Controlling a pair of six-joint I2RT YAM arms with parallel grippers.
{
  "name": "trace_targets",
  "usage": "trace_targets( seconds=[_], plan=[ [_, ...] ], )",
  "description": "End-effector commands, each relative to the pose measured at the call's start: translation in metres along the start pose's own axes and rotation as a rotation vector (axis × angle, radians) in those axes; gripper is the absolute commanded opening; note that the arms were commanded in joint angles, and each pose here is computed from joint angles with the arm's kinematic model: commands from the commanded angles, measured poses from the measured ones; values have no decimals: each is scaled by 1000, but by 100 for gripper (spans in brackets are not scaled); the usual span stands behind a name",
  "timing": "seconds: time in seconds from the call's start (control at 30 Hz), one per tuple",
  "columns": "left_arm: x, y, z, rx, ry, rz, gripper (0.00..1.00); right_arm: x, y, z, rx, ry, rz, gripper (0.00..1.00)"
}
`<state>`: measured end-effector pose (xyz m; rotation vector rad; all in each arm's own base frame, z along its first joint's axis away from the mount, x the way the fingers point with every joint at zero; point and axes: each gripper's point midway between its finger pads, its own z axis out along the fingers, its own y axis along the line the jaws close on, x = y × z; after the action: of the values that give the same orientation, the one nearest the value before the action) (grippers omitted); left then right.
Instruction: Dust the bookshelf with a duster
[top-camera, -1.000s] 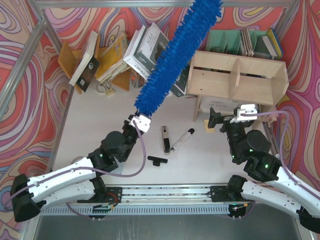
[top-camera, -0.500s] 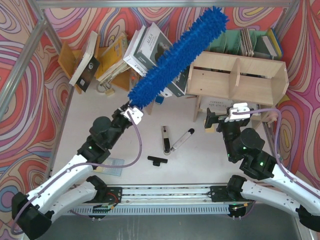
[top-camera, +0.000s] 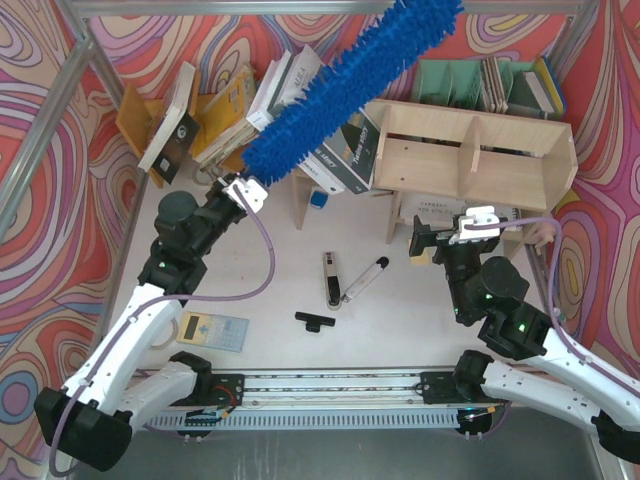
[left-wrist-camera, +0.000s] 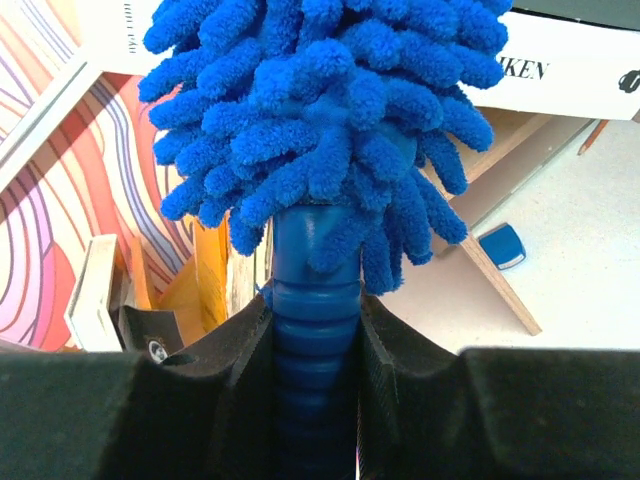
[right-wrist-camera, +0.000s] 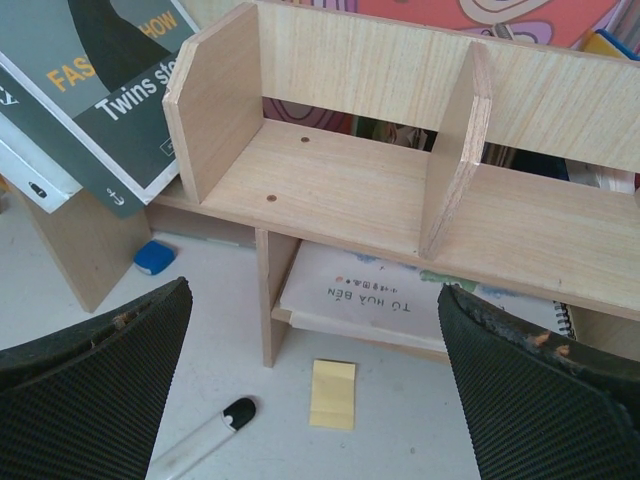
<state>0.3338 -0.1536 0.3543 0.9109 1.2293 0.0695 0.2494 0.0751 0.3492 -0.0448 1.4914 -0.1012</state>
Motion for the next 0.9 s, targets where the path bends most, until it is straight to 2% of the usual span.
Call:
trace_targets(
  seconds=[0.0, 0.2, 0.6, 0.73, 0.87],
  plan=[
    [-20, 5, 7, 35, -91, 14, 0, -2, -5, 1, 28, -14, -2, 99],
    [-9, -22, 13, 133, -107, -27, 0, 0, -5, 2, 39, -8, -20, 99],
    [26, -73, 25, 312, -54, -50, 0, 2, -4, 5, 48, -5, -45, 99],
    [25, -68, 27, 282, -51, -45, 0, 3, -3, 5, 45, -6, -47, 99],
    [16, -45, 26, 180, -62, -53, 0, 3, -3, 5, 45, -5, -46, 99]
  ],
)
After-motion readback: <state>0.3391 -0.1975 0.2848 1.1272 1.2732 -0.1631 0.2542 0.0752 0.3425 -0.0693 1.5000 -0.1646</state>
